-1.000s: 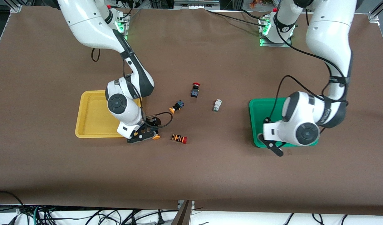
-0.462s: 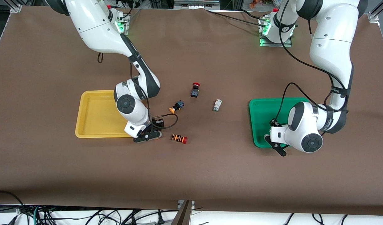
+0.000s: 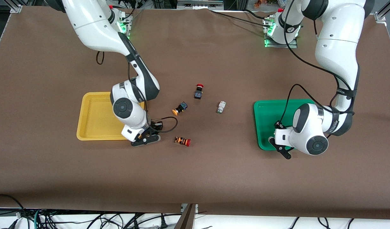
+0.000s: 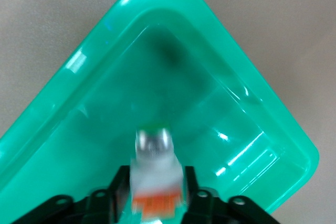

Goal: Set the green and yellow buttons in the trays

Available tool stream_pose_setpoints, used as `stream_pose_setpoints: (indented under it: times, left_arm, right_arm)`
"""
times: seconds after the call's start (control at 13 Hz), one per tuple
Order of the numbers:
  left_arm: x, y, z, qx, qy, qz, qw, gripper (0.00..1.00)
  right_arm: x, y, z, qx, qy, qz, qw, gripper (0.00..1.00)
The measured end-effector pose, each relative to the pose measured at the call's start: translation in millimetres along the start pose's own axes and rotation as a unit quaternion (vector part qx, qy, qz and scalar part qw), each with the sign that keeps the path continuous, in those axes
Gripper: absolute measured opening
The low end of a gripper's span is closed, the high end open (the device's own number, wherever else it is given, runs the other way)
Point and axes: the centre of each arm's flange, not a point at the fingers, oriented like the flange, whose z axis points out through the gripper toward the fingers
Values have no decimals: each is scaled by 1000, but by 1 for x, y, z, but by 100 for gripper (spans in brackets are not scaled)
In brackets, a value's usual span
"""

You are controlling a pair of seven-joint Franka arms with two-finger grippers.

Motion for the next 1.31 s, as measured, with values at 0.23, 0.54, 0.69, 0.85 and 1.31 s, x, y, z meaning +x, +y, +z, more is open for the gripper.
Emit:
stream_pose_setpoints:
  times: [0.23,0.54,0.69,0.85,1.31]
  left_arm:
    - [1,6,-15,5,10,5,1000,89]
    - [18,61,-47,4,5,7,1000,100]
    - [49,135,-52,17,-10,-58,998,100]
    - [80,211,-38,36,-21,-122,992,100]
    - [119,315,76,56,40,-267,961,100]
  right_arm:
    - [-3,71,-46,-7,-31,-37,999,40]
    - [-40,154,-19,-23,-69,-37,997,40]
    - [-59,167,0,-29,-63,-39,997,40]
    - [-70,179,12,-33,-60,-39,997,47]
    - [-58,142,-24,-18,-43,22,999,99]
